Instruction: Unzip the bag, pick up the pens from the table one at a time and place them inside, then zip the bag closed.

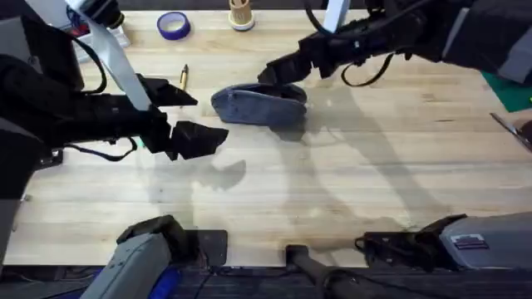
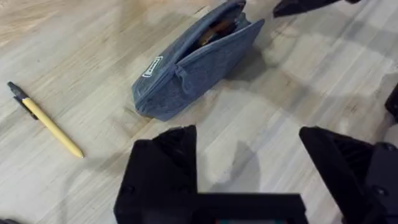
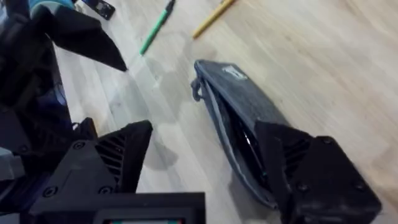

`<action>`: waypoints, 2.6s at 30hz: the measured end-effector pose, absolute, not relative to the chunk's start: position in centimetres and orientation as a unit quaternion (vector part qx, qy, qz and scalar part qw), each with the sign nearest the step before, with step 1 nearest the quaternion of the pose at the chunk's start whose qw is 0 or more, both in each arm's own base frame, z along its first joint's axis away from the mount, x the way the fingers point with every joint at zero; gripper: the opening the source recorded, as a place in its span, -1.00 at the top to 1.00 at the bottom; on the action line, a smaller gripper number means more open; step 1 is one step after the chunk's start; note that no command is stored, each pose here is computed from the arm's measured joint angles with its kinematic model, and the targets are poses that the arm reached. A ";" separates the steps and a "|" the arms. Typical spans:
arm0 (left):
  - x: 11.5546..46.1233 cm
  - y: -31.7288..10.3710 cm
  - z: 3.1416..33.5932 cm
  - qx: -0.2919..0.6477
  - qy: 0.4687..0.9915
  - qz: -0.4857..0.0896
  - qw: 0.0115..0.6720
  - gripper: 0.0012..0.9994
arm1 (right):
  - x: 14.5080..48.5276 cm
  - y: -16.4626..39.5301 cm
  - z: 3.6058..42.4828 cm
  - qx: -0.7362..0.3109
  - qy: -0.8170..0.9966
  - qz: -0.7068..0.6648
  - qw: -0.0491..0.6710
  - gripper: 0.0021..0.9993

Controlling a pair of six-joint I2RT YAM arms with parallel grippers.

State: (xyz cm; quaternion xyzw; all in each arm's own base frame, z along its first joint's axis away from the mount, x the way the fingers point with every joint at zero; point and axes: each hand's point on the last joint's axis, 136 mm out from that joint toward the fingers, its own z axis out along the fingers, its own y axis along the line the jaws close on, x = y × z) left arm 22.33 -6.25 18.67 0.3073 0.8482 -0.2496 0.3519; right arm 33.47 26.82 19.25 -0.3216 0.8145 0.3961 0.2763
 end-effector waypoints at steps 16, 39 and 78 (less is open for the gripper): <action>22.3 -6.2 18.7 0.307 0.848 -0.250 0.352 -0.99 | 37.9 29.2 27.6 -0.327 0.841 0.281 0.327 -0.99; 22.3 -6.3 18.7 0.307 0.848 -0.250 0.352 -0.99 | 41.4 32.4 20.3 -0.349 0.865 0.200 0.302 -0.99; 22.1 -6.3 18.6 0.305 0.850 -0.253 0.348 -0.99 | 48.2 31.6 16.3 -0.332 0.884 0.123 0.305 -0.99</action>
